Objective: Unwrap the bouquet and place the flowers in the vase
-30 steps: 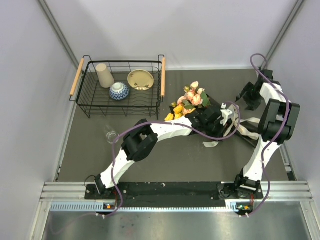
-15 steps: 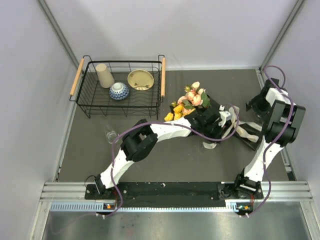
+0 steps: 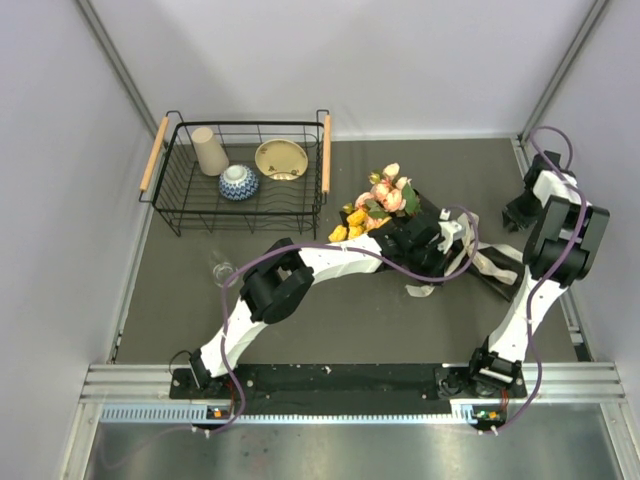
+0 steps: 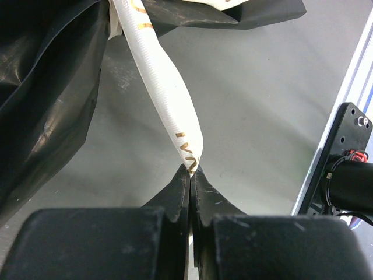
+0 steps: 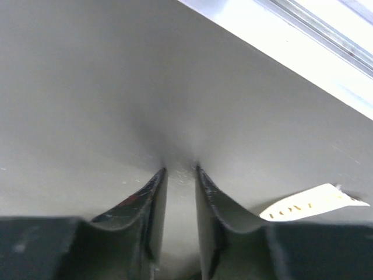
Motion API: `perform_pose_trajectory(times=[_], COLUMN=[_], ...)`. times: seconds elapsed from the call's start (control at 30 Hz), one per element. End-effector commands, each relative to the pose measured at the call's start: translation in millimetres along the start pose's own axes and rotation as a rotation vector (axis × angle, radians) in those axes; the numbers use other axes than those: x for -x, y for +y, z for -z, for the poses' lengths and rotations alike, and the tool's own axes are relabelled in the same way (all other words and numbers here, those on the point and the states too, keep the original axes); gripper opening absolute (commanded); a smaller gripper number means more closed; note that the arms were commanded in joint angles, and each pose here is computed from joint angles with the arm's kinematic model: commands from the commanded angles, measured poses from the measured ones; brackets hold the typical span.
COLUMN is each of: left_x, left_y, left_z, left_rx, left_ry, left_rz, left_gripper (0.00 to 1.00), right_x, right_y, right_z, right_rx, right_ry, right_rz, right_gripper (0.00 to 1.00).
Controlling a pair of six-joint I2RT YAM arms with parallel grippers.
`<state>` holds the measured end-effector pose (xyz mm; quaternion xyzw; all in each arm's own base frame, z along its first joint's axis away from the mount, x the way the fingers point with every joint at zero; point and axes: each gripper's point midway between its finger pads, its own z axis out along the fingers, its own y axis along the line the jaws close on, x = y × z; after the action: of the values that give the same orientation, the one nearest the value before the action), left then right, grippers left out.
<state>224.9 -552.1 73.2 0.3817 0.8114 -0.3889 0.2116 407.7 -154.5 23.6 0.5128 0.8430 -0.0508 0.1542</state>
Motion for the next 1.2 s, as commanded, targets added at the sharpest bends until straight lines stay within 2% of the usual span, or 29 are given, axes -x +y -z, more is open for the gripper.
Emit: perform_pose_trajectory(times=[0.0,0.03,0.07,0.2,0.23,0.27,0.3,0.37,0.4,0.5,0.63,0.77,0.83,0.9,1.03,1.13,1.17], left_x=[34,32,32,26,25,23,22,22,22,27,28,29,30,30,26,21,17], left_y=[-22,-23,-22,-26,-29,-31,-33,-33,-33,-31,-30,-29,-26,-26,-30,-32,-28], left_z=[21,20,20,17,18,18,20,23,25,29,26,23,23,26,30,31,28], left_rx=[-0.046,-0.051,-0.051,-0.078,-0.097,-0.106,-0.112,-0.106,-0.098,-0.075,-0.070,-0.058,-0.042,-0.035,-0.023,-0.021,-0.012], left_ry=[-0.081,-0.076,-0.075,-0.057,-0.048,-0.043,-0.039,-0.035,-0.037,-0.044,-0.035,-0.036,-0.039,-0.037,-0.032,-0.019,-0.012], left_rz=[-0.059,-0.059,-0.058,-0.043,-0.038,-0.034,-0.026,-0.023,-0.024,-0.025,-0.019,-0.016,-0.012,0.003,0.001,-0.003,-0.005], left_gripper=[0.00,0.00,0.00,0.00,0.00,0.00,0.00,0.00,0.00,0.00,0.00,0.00,0.00,0.00,0.00,0.00,0.00], right_x=[12,18,27,44,44,43,45,32,30,16,-3,-12,-17,-35,-46,-51,-51], right_y=[38,43,47,42,35,27,17,-3,-12,-32,-41,-42,-39,-30,-23,-23,-19], right_z=[-21,-19,-12,17,31,38,43,49,47,40,35,39,33,26,16,12,11], right_rx=[0.158,0.176,0.189,0.179,0.173,0.159,0.131,0.105,0.097,0.104,0.127,0.159,0.166,0.213,0.250,0.246,0.261], right_ry=[-0.015,-0.035,-0.059,-0.143,-0.166,-0.177,-0.203,-0.198,-0.185,-0.117,-0.044,-0.038,-0.014,0.076,0.110,0.127,0.122], right_rz=[-0.006,0.003,0.011,-0.022,-0.026,-0.033,-0.051,-0.069,-0.088,-0.141,-0.146,-0.133,-0.142,-0.167,-0.225,-0.252,-0.257], right_gripper=[0.13,0.04,0.00,0.00,0.04,0.12,0.34,0.61,0.69,0.79,0.81,0.91,0.92,0.92,0.92,0.88,0.83])
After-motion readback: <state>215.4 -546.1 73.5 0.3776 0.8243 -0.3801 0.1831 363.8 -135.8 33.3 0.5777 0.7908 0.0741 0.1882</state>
